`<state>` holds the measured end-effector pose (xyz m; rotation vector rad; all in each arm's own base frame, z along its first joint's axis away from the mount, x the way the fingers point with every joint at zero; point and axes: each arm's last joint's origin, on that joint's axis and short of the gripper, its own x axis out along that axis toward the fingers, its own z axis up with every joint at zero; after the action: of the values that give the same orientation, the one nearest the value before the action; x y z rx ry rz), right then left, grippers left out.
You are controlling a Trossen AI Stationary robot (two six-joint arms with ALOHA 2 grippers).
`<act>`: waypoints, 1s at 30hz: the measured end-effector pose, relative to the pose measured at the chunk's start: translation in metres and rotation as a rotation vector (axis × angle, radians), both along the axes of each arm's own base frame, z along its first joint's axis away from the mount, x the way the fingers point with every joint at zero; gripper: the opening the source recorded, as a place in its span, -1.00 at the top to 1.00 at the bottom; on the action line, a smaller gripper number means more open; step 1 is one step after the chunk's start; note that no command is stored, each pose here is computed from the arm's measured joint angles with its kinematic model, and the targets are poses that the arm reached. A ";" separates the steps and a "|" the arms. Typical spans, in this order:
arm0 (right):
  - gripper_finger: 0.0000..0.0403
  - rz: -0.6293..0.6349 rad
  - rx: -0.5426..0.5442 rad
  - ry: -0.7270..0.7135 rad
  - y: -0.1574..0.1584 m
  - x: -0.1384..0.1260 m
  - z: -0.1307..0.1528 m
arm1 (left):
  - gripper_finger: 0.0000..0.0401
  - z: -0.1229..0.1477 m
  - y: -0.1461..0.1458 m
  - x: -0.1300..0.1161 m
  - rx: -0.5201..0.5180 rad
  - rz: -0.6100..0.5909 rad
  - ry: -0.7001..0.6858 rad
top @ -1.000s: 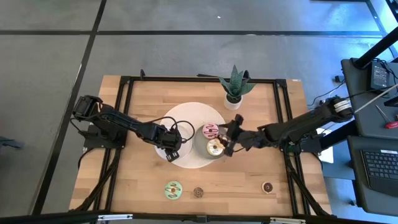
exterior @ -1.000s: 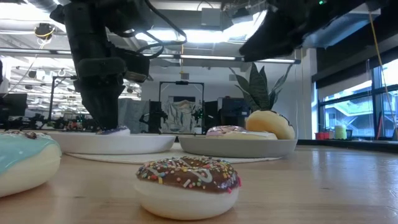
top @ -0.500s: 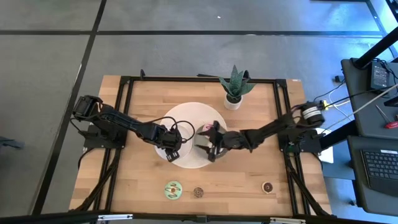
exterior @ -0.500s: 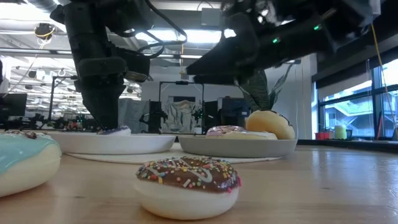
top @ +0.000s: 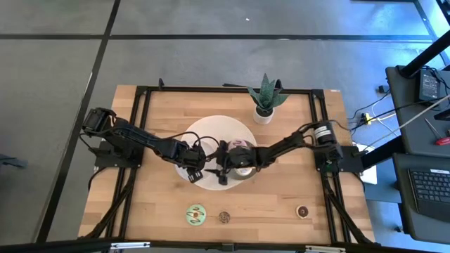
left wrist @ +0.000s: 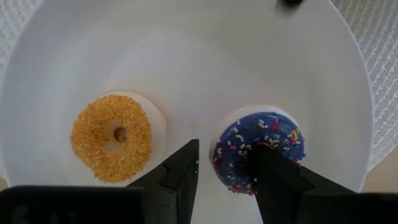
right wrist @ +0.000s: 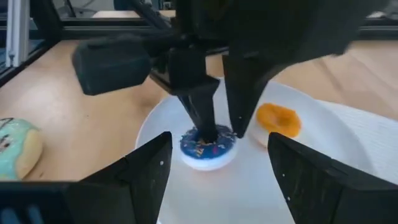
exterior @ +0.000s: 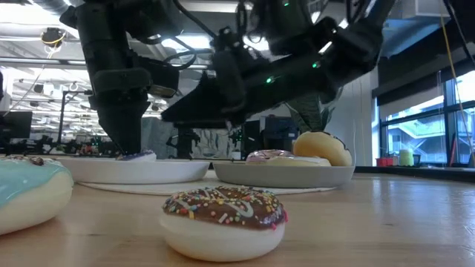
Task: Pick & Place donuts
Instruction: Put the small blue donut on the white plate
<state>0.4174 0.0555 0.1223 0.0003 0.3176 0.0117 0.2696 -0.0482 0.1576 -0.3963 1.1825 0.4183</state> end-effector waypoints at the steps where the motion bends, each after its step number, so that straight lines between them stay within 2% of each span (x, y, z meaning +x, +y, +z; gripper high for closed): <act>1: -0.32 0.000 0.000 0.002 0.000 0.003 -0.002 | 0.36 0.000 0.000 0.000 0.001 0.000 0.000; 7: -0.32 0.009 0.003 0.002 0.003 0.022 -0.014 | 0.36 0.000 0.001 0.000 0.024 0.007 -0.004; 14: -0.32 0.027 -0.002 0.071 0.005 0.033 -0.020 | 0.34 0.000 0.001 0.000 0.024 0.007 -0.004; 30: -0.32 0.025 0.004 0.082 0.005 0.034 -0.021 | 0.35 0.000 0.001 0.000 0.022 0.007 -0.004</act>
<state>0.4511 0.0606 0.1013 0.0006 0.3996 0.0368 0.2696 -0.0475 0.1576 -0.3823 1.1724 0.4359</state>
